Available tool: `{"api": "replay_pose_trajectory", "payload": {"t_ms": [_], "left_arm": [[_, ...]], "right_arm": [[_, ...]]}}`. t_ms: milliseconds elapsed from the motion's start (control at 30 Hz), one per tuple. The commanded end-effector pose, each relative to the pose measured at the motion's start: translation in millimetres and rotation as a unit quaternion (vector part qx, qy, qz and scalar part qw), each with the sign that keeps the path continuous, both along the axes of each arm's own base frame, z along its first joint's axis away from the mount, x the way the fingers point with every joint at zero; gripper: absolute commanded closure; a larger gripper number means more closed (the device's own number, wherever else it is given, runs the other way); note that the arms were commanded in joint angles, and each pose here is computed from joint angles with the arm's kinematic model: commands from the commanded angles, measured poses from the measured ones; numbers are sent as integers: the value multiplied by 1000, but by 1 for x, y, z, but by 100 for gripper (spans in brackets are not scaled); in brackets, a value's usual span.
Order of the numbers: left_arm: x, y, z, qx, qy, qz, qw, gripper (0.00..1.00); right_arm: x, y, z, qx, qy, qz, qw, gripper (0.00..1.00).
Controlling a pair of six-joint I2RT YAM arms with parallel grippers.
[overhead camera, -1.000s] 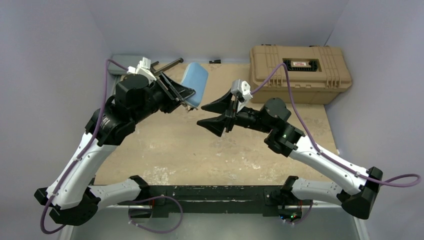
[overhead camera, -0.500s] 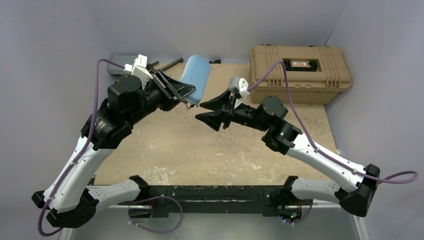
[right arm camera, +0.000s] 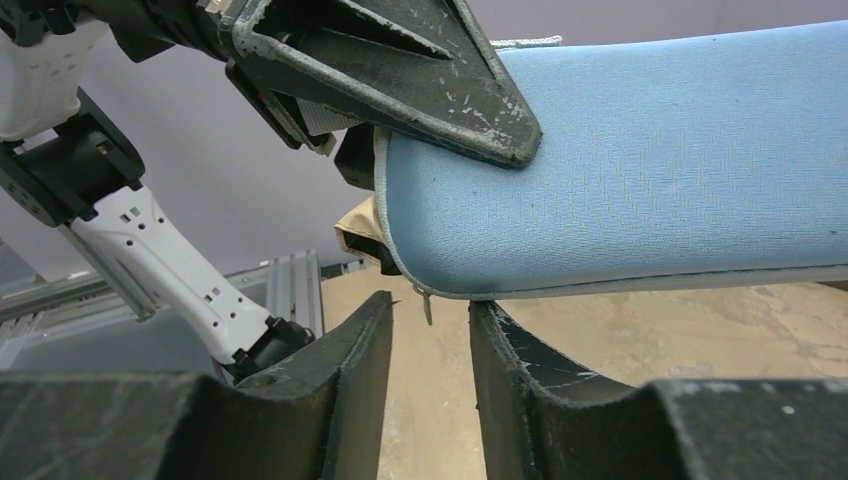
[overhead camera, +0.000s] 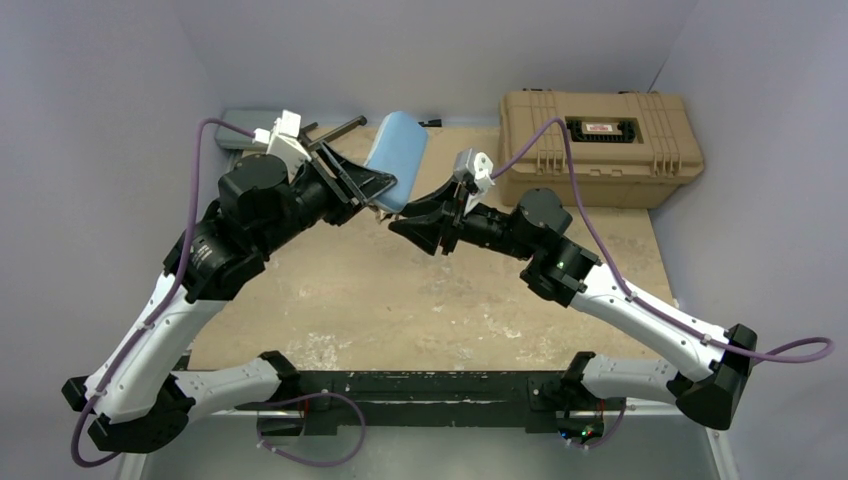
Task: Open the umbrella
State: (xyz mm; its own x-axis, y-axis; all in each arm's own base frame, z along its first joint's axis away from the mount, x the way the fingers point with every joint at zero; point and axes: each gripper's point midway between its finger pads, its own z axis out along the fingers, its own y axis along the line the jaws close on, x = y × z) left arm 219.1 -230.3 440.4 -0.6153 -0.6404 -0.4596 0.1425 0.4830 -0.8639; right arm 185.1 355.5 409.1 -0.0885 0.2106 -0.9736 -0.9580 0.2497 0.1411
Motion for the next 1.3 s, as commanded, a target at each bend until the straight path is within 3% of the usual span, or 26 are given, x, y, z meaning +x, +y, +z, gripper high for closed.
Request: {"api": "replay_pose_trajectory", "payload": {"t_ms": [0, 333, 533, 933, 1267], "left_arm": [[-4, -2, 41, -48, -63, -5, 997, 100], [-2, -3, 36, -40, -61, 2, 997, 100], [-2, 1, 37, -33, -65, 7, 997, 100], [-9, 16, 44, 8, -88, 11, 996, 100], [-15, 28, 50, 7, -96, 22, 995, 100]], "right_arm": [[-3, -3, 35, 36, -27, -7, 999, 70], [-4, -3, 37, 32, -29, -4, 999, 100], [-10, -6, 39, 30, -26, 3, 999, 100], [15, -12, 16, -16, 48, -68, 996, 100], [20, -15, 8, -30, 51, -85, 995, 100]]}}
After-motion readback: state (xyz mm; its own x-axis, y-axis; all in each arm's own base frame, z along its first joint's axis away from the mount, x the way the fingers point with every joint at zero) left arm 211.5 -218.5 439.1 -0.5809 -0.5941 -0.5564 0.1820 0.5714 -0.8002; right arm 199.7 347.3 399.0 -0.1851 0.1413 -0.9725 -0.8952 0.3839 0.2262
